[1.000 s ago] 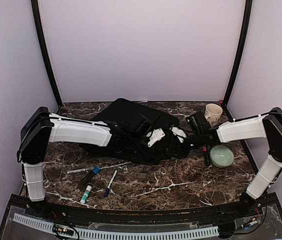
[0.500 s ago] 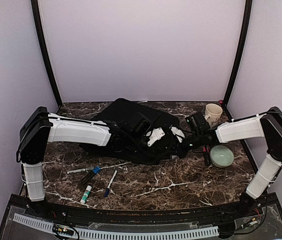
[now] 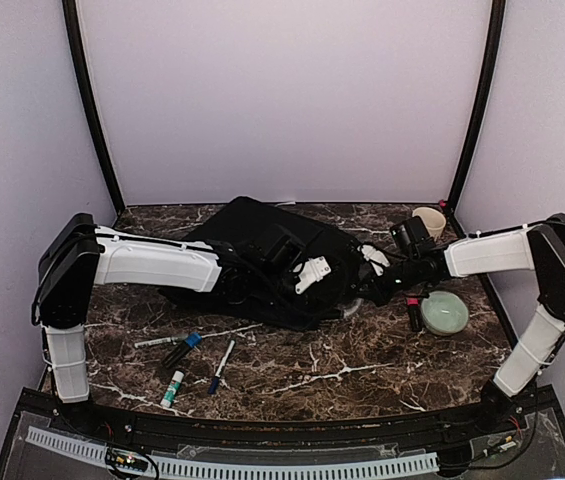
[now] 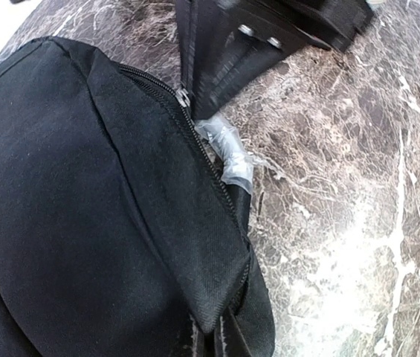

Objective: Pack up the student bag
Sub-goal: Zip the student bag into the largest pocket of the bag.

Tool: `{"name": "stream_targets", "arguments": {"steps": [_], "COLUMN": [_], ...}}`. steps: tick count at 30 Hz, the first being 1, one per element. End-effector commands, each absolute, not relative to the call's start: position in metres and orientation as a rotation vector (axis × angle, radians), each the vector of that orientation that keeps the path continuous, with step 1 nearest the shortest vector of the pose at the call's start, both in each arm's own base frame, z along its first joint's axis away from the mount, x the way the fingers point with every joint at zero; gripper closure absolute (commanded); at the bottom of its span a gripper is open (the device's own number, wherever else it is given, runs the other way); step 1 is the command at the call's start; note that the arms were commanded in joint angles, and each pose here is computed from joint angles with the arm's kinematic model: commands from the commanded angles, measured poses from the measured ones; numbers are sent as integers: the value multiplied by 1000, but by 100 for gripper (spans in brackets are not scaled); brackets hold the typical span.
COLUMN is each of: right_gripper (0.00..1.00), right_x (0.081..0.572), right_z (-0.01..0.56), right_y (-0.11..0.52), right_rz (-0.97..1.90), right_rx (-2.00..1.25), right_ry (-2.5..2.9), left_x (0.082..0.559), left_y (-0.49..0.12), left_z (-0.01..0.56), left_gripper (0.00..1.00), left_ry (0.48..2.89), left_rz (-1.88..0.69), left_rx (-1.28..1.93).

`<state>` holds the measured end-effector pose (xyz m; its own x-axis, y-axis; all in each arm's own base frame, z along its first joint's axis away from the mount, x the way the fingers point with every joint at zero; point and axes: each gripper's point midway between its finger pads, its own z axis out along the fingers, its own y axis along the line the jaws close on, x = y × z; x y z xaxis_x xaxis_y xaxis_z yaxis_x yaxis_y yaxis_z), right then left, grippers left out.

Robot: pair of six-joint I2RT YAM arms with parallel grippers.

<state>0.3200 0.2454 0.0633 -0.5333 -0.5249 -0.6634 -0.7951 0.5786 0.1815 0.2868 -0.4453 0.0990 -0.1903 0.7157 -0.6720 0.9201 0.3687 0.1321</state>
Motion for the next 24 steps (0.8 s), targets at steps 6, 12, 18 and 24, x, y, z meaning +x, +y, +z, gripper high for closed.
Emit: {"name": "stream_targets", "arguments": {"steps": [6, 12, 18, 24], "right_gripper": [100, 100, 100, 100], "right_x": [355, 345, 301, 242], "right_z": [54, 60, 68, 90], "right_y": [194, 187, 211, 272], "right_rz": [374, 325, 395, 584], "right_rx": [-1003, -1081, -1271, -1488], "right_ry": [2330, 2280, 2232, 2125], "left_x": [241, 222, 216, 212], "left_y": [-444, -428, -369, -329], "left_z": [113, 114, 104, 118], "left_gripper": [100, 100, 100, 63], "left_ry": [1723, 1740, 1846, 1986], "left_rz": [-278, -192, -23, 113], "left_rx": [1694, 1730, 1722, 1606]}}
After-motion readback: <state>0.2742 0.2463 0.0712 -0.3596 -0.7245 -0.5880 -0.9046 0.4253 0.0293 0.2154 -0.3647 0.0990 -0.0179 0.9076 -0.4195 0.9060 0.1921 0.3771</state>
